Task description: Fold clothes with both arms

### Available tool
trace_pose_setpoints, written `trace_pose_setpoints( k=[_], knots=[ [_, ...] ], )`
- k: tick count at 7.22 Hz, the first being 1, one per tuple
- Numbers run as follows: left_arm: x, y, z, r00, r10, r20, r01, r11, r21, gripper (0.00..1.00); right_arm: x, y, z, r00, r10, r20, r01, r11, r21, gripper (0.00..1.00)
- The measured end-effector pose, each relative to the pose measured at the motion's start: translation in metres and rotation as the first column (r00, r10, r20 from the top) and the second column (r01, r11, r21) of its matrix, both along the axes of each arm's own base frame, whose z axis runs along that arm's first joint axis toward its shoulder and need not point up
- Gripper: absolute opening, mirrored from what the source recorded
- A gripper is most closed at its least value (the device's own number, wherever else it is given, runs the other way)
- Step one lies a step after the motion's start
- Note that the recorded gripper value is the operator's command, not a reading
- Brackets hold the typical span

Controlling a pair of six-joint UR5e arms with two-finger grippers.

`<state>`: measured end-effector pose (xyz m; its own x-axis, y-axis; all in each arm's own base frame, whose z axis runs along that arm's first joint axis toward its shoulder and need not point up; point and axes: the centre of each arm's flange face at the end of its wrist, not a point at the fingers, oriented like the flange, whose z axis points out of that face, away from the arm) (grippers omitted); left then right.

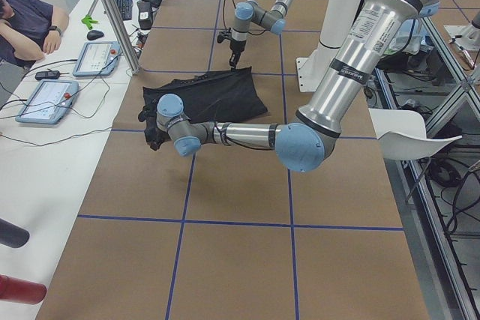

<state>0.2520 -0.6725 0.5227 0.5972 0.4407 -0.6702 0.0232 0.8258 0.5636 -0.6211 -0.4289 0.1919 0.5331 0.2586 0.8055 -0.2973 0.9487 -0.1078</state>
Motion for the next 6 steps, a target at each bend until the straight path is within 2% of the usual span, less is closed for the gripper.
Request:
trace_pose_setpoints(
  k=[3, 4, 5, 6],
  knots=[
    [0.000, 0.000, -0.001, 1.000, 0.001, -0.001, -0.001, 1.000, 0.001, 1.00, 0.003, 0.077, -0.017, 0.999, -0.050, -0.013, 0.049, 0.999, -0.010, 0.00],
    [0.000, 0.001, 0.000, 1.000, 0.002, -0.002, -0.002, 1.000, 0.001, 1.00, 0.001, 0.088, -0.018, 0.998, -0.055, -0.015, 0.055, 0.998, -0.011, 0.75],
    [0.000, 0.001, 0.001, 1.000, 0.002, -0.001, -0.002, 1.000, 0.000, 1.00, 0.001, 0.093, -0.016, 0.998, -0.057, -0.020, 0.057, 0.998, -0.011, 1.00],
    [-0.001, 0.002, 0.002, 1.000, 0.003, -0.001, -0.003, 1.000, -0.001, 1.00, 0.003, 0.090, -0.014, 0.998, -0.052, -0.024, 0.052, 0.999, -0.009, 1.00]
  ],
)
